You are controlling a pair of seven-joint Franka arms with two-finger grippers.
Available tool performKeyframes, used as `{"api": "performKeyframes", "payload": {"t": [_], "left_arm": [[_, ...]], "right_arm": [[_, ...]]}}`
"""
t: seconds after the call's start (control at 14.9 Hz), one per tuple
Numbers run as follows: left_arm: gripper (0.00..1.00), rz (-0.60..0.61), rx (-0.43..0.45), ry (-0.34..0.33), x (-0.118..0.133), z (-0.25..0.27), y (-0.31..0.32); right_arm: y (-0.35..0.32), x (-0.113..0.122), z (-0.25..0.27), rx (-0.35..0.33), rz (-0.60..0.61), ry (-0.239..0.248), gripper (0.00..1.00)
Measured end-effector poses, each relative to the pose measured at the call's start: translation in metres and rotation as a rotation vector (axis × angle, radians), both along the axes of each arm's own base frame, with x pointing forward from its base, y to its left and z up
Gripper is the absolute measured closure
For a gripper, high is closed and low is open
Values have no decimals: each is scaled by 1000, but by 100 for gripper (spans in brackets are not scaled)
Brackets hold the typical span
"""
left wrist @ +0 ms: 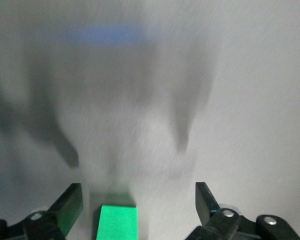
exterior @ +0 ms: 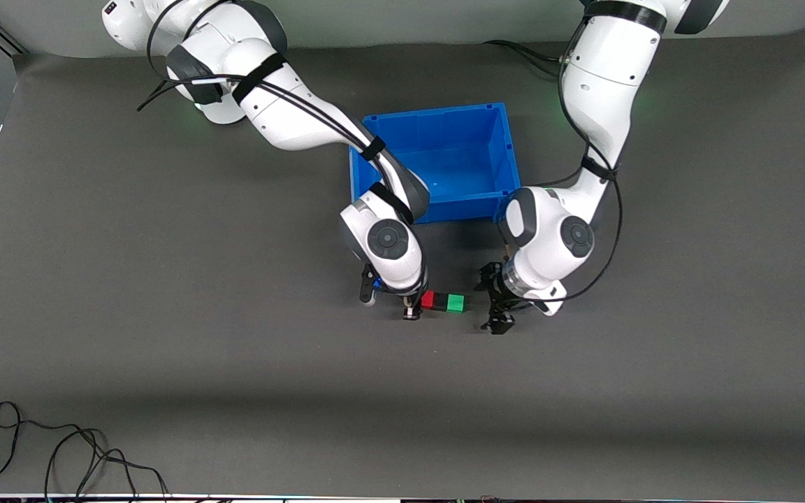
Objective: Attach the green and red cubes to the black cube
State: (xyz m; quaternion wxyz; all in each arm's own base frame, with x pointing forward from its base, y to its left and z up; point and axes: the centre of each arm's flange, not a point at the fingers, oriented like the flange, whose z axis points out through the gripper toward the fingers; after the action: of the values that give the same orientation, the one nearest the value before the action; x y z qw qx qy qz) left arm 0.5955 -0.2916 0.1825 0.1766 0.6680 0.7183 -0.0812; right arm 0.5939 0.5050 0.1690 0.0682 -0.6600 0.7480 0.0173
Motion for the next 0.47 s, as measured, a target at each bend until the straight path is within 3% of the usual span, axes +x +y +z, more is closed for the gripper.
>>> {"api": "performKeyframes", "payload": {"t": [0.2, 0.27, 0.47], "left_arm": [[0, -104, 45, 19, 17, 15, 45], [0, -155, 55, 31, 23, 26, 66], [0, -316, 97, 68, 35, 69, 136]], "right_arm": [[-18, 27, 27, 18, 51, -46, 10], [-28, 37, 44, 16, 81, -47, 4], [-66, 61, 105, 26, 152, 2, 4]]}}
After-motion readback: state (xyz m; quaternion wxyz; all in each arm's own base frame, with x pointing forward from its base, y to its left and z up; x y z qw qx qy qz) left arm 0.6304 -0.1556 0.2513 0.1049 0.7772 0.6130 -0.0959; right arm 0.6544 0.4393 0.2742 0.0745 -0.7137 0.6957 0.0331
